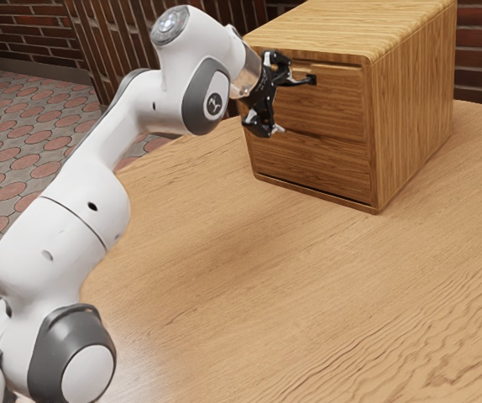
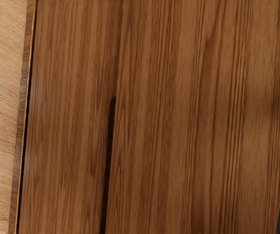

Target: Pull the drawer handle with one arm to open the drawer

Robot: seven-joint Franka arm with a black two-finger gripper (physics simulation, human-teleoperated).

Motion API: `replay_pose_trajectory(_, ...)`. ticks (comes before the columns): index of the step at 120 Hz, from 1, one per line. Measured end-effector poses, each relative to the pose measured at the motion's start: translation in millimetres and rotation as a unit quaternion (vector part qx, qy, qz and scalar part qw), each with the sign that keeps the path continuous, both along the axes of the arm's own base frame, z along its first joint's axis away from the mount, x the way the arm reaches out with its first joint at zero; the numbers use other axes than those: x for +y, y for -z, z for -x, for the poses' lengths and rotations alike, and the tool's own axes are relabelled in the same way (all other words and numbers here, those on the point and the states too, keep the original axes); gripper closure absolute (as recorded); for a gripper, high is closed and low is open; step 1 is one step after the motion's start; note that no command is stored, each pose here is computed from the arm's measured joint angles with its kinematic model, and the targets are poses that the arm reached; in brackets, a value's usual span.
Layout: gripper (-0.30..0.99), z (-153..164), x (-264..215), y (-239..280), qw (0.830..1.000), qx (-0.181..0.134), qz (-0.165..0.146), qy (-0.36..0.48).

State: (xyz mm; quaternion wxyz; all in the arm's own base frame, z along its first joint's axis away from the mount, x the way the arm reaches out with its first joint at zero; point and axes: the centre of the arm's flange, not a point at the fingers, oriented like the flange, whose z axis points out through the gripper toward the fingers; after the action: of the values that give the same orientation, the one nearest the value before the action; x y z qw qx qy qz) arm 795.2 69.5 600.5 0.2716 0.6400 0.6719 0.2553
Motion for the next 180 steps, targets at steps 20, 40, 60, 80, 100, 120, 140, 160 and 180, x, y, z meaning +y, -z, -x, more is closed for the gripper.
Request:
replay_pose_trajectory(20, 0.00, 8, -3, -16, 1.000, 0.004, 0.003, -0.004)
replay_pose_trajectory(40, 0.00, 20, -3, -20, 0.999, 0.041, 0.008, -0.011)
replay_pose_trajectory(60, 0.00, 31, -4, -17, 0.997, 0.068, 0.012, -0.018)
replay_pose_trajectory(80, 0.00, 51, -9, -20, 0.995, 0.094, 0.015, -0.025)
replay_pose_trajectory(100, 0.00, 73, -2, -20, 0.992, 0.116, 0.014, -0.042)
replay_pose_trajectory(120, 0.00, 90, -8, -27, 0.991, 0.126, 0.018, -0.050)
replay_pose_trajectory(140, 0.00, 105, -10, -23, 0.988, 0.143, 0.024, -0.058)
replay_pose_trajectory(160, 0.00, 140, -11, -29, 0.985, 0.157, 0.027, -0.067)
replay_pose_trajectory(180, 0.00, 173, -10, -30, 0.982, 0.170, 0.026, -0.078)
